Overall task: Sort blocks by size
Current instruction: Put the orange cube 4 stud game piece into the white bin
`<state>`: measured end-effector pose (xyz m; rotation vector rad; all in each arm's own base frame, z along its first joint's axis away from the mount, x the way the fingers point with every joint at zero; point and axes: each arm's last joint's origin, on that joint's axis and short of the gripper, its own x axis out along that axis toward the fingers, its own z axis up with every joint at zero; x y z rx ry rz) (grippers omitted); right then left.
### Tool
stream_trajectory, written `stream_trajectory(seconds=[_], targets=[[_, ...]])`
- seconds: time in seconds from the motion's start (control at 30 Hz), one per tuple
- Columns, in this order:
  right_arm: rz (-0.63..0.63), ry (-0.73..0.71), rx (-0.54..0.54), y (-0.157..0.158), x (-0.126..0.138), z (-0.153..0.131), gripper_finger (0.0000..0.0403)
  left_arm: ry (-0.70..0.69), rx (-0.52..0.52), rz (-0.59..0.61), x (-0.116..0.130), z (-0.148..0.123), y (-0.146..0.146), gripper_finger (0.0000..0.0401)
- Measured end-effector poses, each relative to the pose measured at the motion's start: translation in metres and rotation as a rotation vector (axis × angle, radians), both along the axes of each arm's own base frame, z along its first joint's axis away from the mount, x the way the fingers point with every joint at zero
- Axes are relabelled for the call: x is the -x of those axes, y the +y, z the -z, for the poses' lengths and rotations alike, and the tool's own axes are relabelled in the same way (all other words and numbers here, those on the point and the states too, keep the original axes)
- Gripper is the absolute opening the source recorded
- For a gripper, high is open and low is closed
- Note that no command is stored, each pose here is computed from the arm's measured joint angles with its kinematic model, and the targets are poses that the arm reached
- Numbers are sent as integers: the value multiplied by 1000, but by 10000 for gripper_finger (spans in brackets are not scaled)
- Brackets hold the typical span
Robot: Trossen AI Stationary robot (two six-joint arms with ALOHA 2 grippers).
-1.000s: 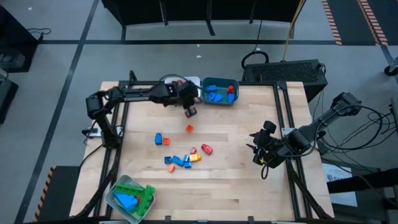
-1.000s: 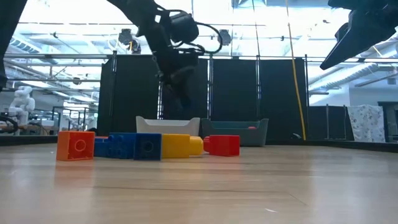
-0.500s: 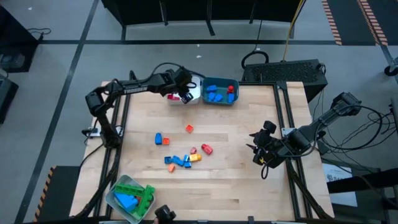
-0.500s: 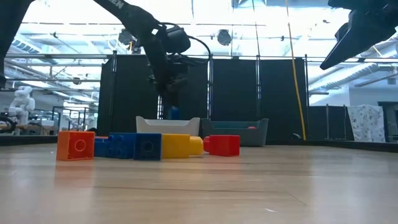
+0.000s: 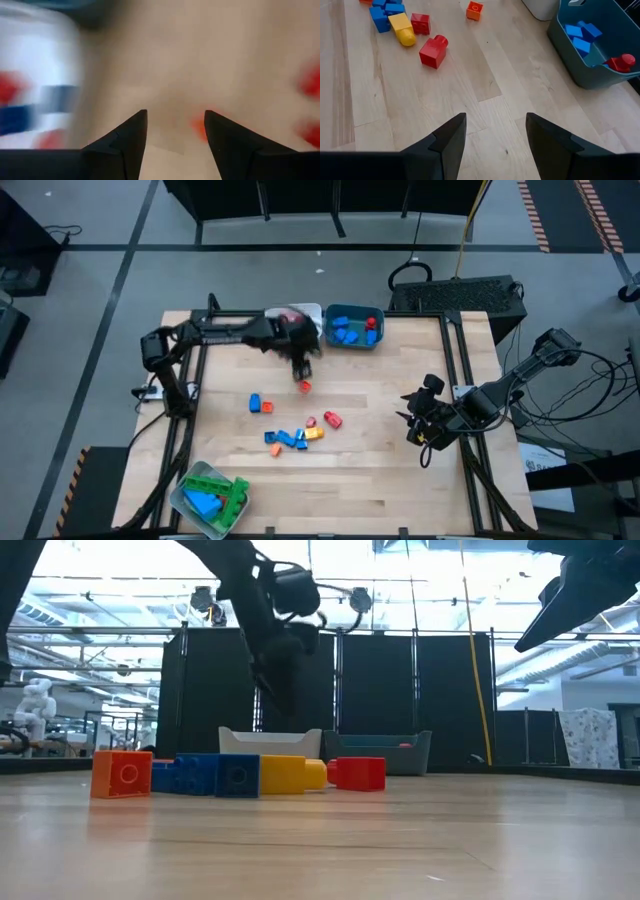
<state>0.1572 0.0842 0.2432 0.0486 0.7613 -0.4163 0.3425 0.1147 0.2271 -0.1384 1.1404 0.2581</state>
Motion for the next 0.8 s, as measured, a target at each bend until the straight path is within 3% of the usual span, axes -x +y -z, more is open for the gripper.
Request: stream_trajectory(seconds=[0.13,0.3,0.37,0.53,0.8], targets=[[-1,0,1,0,0,0,192,78,16,267,-4,7,-48,199],[0,0,1,0,0,0,192,150,-143,452,-4,20,-85,199],[0,0,1,0,0,0,192,156,-197,477,-4,24,-89,199],[0,-3,-1,0,0,0,192,160,-220,506,-3,29,-89,199],[0,-3,-1,0,0,0,192,108,-313,446,-9,27,-78,199]])
